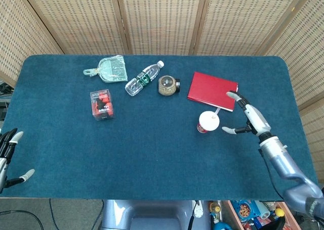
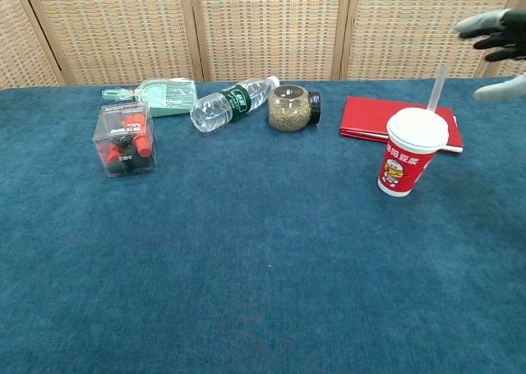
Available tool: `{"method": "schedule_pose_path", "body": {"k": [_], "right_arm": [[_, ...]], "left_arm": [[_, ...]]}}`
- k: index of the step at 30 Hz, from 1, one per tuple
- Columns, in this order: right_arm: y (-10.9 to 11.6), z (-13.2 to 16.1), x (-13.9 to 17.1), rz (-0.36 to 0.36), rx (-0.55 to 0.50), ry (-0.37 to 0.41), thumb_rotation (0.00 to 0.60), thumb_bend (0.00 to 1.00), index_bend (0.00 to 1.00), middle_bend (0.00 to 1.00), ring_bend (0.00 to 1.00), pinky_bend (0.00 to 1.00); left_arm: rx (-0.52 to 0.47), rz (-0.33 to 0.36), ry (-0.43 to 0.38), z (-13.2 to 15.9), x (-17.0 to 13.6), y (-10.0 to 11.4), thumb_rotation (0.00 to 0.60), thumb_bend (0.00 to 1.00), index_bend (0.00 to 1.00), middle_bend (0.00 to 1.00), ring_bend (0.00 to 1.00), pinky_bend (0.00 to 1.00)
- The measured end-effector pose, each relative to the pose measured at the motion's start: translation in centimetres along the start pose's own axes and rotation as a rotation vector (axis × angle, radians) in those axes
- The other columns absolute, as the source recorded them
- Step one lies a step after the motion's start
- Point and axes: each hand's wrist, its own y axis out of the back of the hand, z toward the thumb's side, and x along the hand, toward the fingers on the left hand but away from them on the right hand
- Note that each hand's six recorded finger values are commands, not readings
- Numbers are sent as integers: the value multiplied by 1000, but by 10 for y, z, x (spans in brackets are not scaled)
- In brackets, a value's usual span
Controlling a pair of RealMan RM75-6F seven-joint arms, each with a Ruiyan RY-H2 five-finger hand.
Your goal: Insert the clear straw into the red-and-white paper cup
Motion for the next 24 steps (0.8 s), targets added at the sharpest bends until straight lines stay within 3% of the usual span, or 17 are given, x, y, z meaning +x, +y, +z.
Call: {"method": "schedule_pose_path", "body": {"k": [4,11,16,24], "right_arm": [[11,-2,27,-12,166,12,600,0,0,0,0,0],[20,1,85,-98,405,79,600,0,0,0,0,0],[15,4,119,-150,566,113,600,0,0,0,0,0],[-3,-1,167,-190,741,72,600,0,0,0,0,0]], "left_arm": [[2,7,-2,0,-2,1,600,165,0,0,0,0],[18,11,-4,0,-4,1,600,165,0,0,0,0],[41,10,11,1,-5,-1,600,165,0,0,0,0],[39,14,3,3,-9,-1,600,165,0,0,0,0]]}}
